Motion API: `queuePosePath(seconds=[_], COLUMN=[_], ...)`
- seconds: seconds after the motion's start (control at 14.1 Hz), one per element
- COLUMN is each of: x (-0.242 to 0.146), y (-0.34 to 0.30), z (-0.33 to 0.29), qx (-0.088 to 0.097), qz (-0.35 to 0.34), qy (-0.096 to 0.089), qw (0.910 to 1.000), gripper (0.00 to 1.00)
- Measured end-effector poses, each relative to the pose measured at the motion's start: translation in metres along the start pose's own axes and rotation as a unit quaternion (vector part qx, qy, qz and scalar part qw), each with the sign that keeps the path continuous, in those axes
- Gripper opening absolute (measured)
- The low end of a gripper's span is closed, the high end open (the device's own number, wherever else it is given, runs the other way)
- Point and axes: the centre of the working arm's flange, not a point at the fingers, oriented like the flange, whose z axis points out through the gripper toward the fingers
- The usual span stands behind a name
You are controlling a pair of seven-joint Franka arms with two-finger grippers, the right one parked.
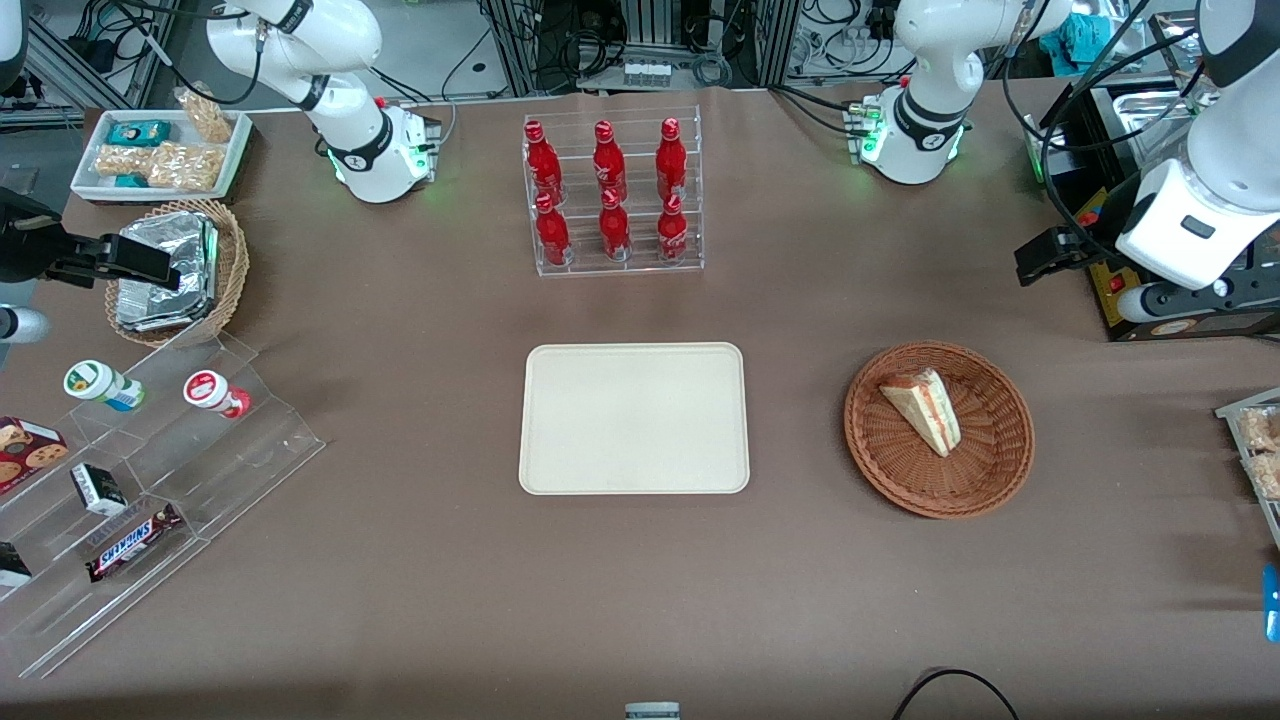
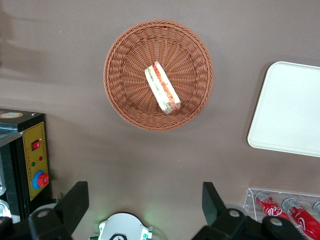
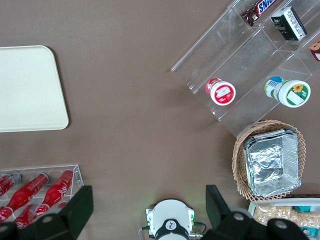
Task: Place sandwich from basket to tray
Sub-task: 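Move the left gripper over the wicker basket toward the sandwich, then lower the left gripper and close it on the wrapped sandwich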
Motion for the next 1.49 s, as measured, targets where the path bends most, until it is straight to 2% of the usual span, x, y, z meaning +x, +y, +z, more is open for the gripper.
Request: queuePosePath(seconds=[0.43,0.57,0.78,0.85,1.14,1.28,1.49], x=[0.013,0.023,0.044,0.055,0.086,0.087,0.083], y=[-0.002,-0.005,-0.005,-0.003,0.009,0.018,0.024], z=[0.015,0.028,0.062,0.078,0.151,0.188,0.229], qx=[-0.001,-0.001,0.001,-0.002,-0.016,-0.02,-0.022], qz=[-0.008,-0.028,-0.053,-0.061,-0.119,-0.157,-0.201], qy=[-0.011,-0.024,-0.054,-0.056,-0.036,-0.027,-0.023], qw=[0.9999,0.9993,0.9972,0.9965,0.9921,0.9871,0.9791], gripper=[1.0,1.0,1.0,1.0,1.0,1.0,1.0])
